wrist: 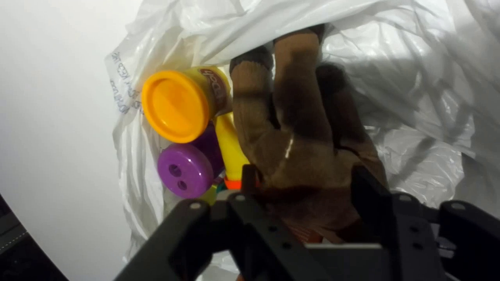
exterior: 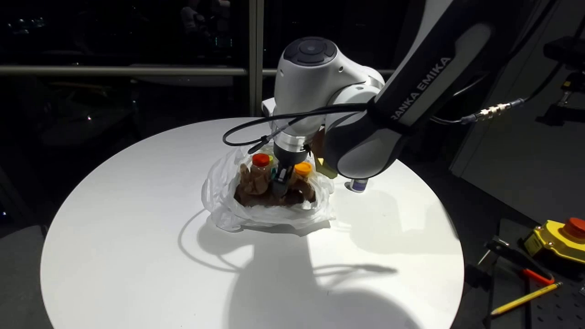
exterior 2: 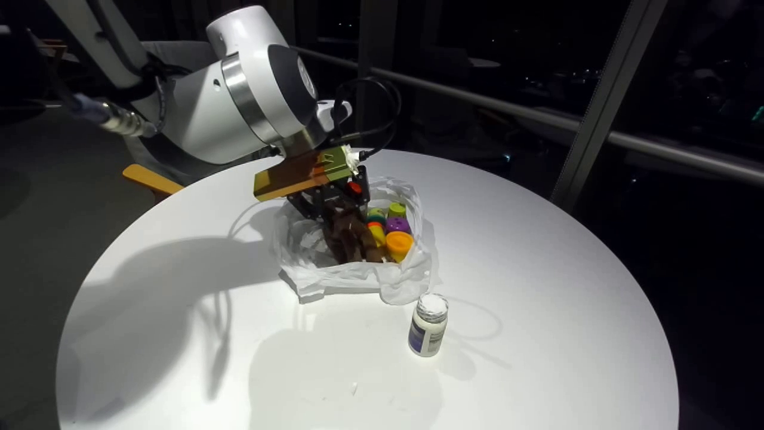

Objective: Pick up the objects from the plastic and put them on the table

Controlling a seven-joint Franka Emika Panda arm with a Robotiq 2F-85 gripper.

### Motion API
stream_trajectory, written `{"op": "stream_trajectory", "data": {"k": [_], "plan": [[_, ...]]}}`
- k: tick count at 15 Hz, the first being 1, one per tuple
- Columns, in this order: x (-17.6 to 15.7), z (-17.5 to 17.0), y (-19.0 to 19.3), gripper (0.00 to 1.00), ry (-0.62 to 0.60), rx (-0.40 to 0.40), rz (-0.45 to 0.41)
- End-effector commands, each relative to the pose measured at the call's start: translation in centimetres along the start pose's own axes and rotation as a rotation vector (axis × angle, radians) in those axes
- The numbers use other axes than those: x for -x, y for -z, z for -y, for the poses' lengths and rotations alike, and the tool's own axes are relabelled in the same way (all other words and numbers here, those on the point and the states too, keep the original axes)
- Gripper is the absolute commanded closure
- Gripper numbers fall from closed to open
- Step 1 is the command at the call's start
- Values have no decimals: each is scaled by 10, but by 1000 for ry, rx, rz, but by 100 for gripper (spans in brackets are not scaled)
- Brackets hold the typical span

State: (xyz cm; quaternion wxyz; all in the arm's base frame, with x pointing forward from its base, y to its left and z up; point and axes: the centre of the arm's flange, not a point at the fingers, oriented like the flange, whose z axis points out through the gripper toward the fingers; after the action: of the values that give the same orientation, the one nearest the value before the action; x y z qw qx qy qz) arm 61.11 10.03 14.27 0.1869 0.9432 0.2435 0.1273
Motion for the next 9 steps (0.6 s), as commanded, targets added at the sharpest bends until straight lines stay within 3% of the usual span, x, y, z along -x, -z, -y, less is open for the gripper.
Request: {"op": "stream_trajectory", "data": {"k": [1,5,9], "plan": [[-4,-3,6,67,-33,2,26],[2,0,41,96,-78,1,23],[2,10,116,99,-136,40,-39]]}}
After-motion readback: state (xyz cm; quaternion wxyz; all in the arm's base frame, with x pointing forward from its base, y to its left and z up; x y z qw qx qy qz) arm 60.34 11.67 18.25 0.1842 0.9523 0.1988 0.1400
